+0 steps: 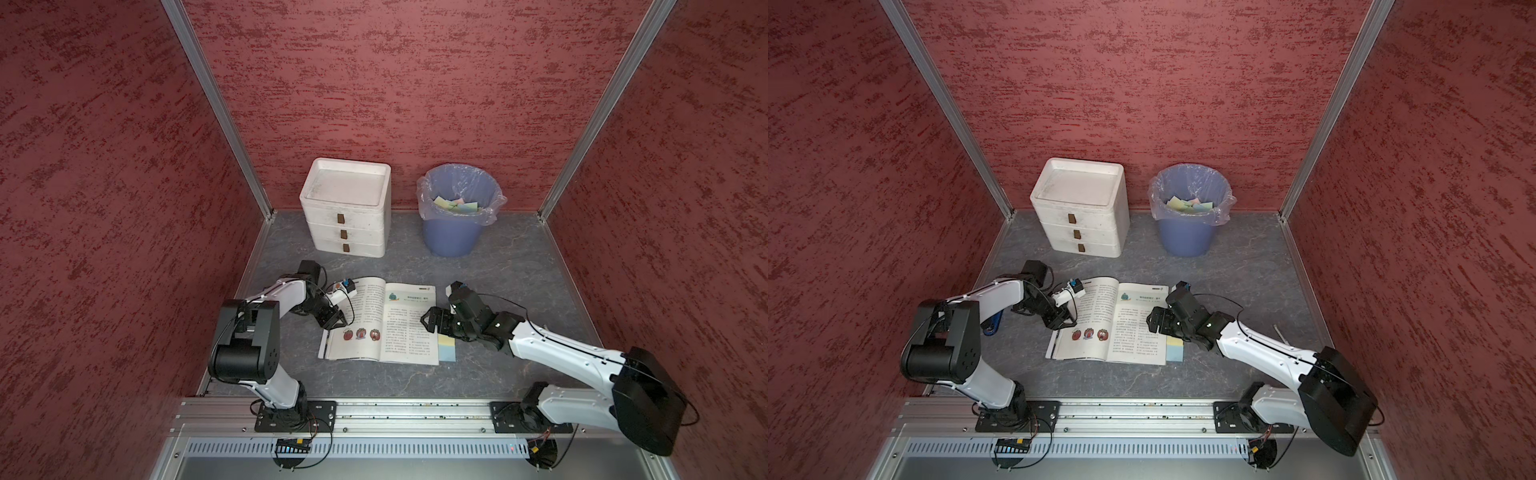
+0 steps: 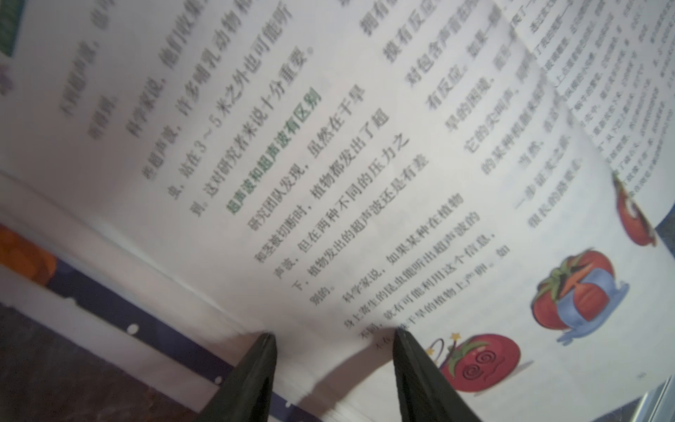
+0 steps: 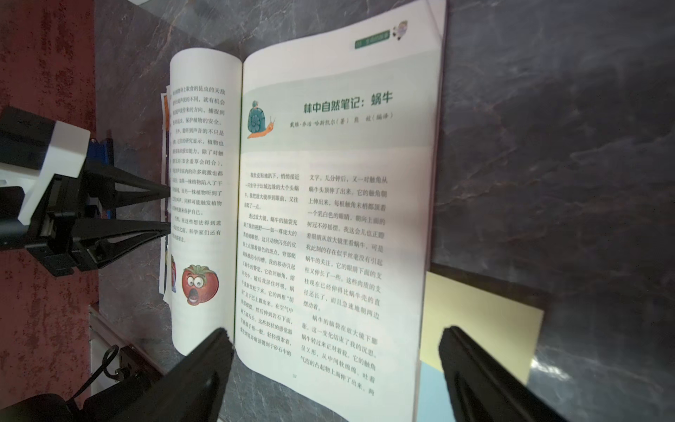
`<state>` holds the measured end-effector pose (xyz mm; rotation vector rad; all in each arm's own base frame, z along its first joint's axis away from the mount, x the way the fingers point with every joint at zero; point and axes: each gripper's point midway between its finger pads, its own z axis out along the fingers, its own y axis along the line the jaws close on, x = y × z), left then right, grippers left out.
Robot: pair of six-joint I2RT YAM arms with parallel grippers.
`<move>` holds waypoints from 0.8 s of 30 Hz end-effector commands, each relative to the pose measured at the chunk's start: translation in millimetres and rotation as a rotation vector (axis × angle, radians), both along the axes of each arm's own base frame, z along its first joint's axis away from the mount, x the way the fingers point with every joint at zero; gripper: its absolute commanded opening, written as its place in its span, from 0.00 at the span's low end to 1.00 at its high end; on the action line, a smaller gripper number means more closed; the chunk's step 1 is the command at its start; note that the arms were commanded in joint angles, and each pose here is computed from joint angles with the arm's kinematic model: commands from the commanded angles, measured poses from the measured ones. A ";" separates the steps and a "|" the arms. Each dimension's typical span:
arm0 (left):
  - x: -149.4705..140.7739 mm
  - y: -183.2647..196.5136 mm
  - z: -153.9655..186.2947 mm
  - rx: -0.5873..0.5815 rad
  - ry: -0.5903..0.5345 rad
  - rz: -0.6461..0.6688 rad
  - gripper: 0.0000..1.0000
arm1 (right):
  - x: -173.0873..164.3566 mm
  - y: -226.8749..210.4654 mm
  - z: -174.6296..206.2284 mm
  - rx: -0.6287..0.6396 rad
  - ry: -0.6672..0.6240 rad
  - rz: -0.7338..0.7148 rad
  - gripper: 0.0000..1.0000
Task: Peel off the used sticky note
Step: Turn the page of the book at the center of the board.
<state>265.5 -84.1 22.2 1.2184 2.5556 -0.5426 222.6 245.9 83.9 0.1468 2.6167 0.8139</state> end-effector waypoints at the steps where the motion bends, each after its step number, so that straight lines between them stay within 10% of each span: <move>1: -19.1 7.6 -20.4 0.068 0.069 -0.010 0.55 | 0.5 13.9 -6.7 0.065 0.009 -0.018 0.94; 24: -22.3 4.3 -20.7 0.082 0.070 -0.026 0.54 | -4.9 16.7 -36.2 0.057 0.037 -0.004 0.93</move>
